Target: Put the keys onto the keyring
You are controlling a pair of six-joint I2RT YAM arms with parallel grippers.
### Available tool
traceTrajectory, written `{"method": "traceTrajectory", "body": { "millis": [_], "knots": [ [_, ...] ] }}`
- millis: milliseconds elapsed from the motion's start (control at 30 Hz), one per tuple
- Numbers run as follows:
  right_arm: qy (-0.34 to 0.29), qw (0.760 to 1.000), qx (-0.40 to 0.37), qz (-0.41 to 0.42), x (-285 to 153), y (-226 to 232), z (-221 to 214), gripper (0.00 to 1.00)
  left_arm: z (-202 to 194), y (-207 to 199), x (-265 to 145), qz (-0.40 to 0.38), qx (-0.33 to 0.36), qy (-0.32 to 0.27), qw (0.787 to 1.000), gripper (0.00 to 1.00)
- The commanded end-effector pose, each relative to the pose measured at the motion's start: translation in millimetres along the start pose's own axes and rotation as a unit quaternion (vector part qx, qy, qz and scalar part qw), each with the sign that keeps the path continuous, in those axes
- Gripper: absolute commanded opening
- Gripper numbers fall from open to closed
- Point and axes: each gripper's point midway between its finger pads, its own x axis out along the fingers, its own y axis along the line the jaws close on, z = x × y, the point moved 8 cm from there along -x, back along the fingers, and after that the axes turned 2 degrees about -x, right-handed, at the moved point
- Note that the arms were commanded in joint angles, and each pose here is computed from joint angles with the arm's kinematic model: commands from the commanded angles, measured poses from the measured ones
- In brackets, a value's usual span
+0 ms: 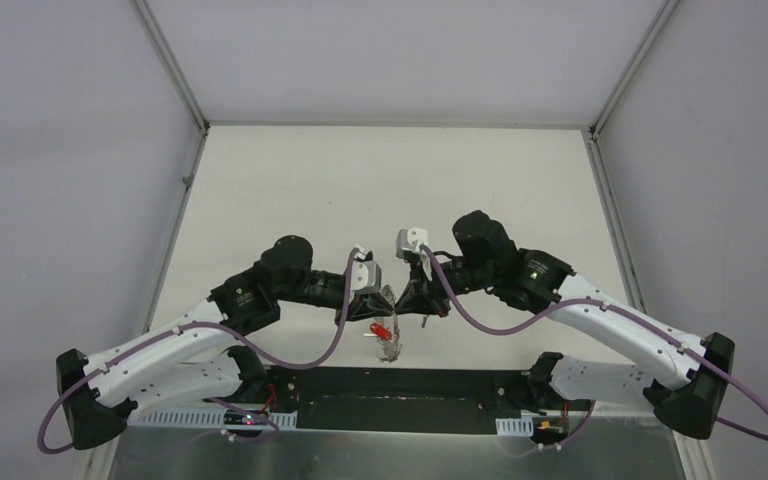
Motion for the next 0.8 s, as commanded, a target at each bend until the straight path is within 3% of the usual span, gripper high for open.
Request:
{"method": "traceTrajectory", "body": {
  "millis": [0,300,667,700,767],
  "knots": [
    [-0.044,0.999,-0.027,-0.008,-5.3,0.8,27.7,0.00,18.2,-2.5,1.0,-0.020,0.004,-0.023,1.000,0.10],
    [-0.047,0.998,-0.027,-0.012,-4.2,-0.7,28.2,0.00,18.7,-2.0,5.5,-0.028,-0.008,-0.024,0.999,0.14],
    [-0.042,0.999,-0.020,-0.014,-1.9,-2.7,26.1,0.00,19.1,0.2,10.4,-0.027,-0.022,-0.028,0.999,0.00],
    [-0.042,0.999,-0.019,-0.017,-1.8,-3.0,26.0,0.01,18.9,0.0,9.8,-0.024,-0.023,-0.029,0.999,0.00],
    [-0.041,0.999,-0.015,-0.026,-2.5,-4.1,25.6,0.20,18.3,-0.7,8.5,-0.020,-0.025,-0.032,0.999,0.00]
  ]
}}
